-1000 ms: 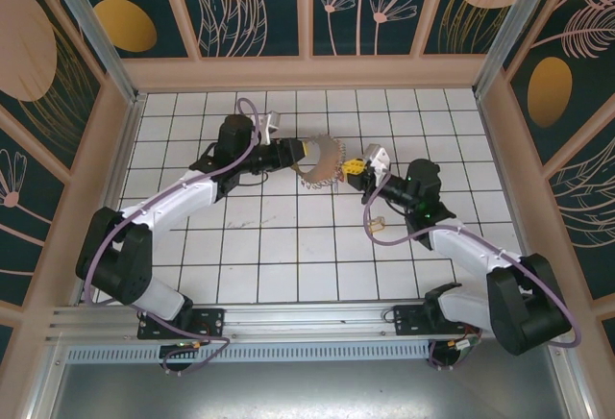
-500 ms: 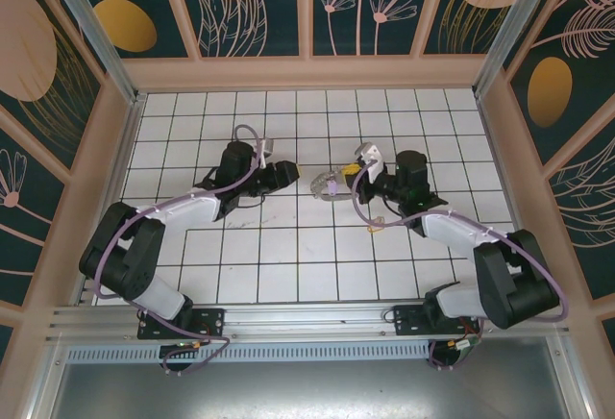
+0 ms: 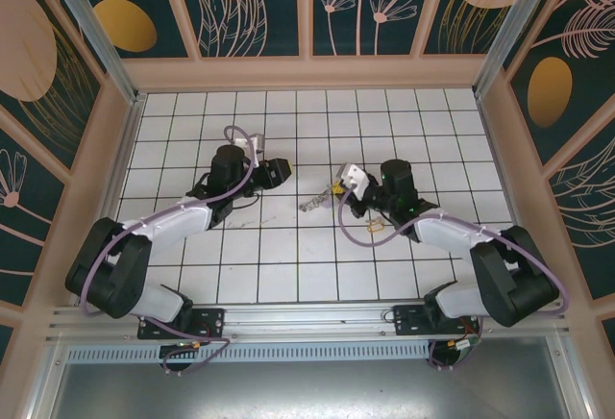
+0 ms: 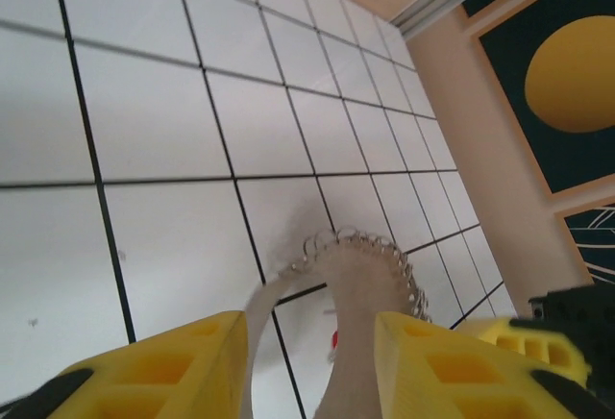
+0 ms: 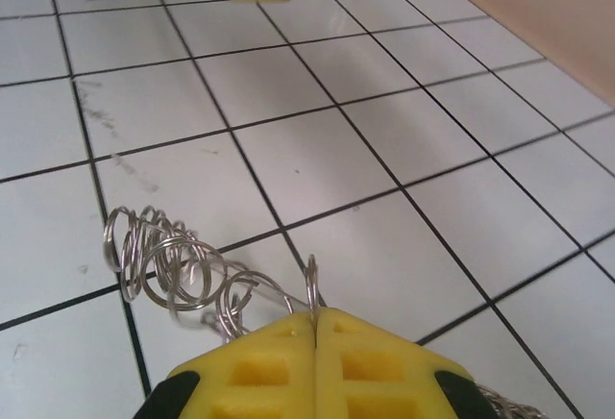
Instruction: Put the keys on the keyring
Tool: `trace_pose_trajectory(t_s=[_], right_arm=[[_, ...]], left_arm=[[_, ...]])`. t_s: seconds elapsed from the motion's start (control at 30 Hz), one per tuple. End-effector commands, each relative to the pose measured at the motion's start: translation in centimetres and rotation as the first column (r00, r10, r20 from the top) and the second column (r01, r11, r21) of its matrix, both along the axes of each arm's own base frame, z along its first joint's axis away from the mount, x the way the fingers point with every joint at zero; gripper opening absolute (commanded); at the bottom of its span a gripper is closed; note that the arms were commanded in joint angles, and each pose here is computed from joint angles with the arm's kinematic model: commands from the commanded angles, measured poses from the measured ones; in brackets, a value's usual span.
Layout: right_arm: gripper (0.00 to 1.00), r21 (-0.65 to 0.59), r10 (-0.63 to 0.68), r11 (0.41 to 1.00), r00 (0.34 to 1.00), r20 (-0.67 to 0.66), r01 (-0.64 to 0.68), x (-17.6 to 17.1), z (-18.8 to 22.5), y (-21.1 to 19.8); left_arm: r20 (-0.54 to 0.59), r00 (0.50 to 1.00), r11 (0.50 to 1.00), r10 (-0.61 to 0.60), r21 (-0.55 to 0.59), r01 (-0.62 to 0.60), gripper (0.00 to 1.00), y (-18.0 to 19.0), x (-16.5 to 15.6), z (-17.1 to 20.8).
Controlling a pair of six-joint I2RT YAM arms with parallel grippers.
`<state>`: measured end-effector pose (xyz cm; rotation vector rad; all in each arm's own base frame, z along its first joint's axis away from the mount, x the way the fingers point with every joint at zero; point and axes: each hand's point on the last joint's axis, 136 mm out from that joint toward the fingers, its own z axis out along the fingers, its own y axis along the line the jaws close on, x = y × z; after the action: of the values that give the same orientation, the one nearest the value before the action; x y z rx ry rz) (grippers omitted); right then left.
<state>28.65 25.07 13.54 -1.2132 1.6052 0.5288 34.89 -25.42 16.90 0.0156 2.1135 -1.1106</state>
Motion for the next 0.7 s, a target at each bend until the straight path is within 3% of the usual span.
trace_pose_trajectory(t_s=[0.0,0.2,0.37,0.43,0.57,0.67], right_arm=[[0.0,-0.023,0.001,1.0,0.985,0.173,0.003,-0.1,1.3,-0.2],[0.0,0.129,0.021,0.991,1.0,-0.002,-0.021,-1.6,1.1,-0.8],[0.0,0.235,-0.055,0.967,0.978,-0.2,0.103,-0.6,1.3,-1.7],[0.0,0.253,-0.116,0.95,0.957,-0.264,0.184,0.1,1.1,-2.2],[0.0,0.366,-0.138,0.904,0.96,-0.245,0.223,-0.5,2.4,-3.0],[0.0,0.377,-0.124,0.898,0.952,-0.279,0.227,-0.4,2.4,-2.9]], left_arm=[[0.15,0.988,0.999,-0.041,0.016,0.039,0.35,-0.5,0.4,2.9],[0.118,0.967,0.973,-0.225,-0.027,0.23,0.3,-4.1,-1.4,1.7],[0.057,0.929,0.929,-0.367,-0.022,0.368,0.27,-8.6,-3.0,-0.7],[0.03,0.919,0.919,-0.392,-0.034,0.393,0.24,-9.9,-3.4,-1.8],[-0.061,0.925,0.927,-0.375,-0.053,0.372,0.17,-10.4,-3.2,-4.9],[-0.074,0.914,0.915,-0.4,-0.084,0.394,0.15,-10.9,-3.6,-5.4]])
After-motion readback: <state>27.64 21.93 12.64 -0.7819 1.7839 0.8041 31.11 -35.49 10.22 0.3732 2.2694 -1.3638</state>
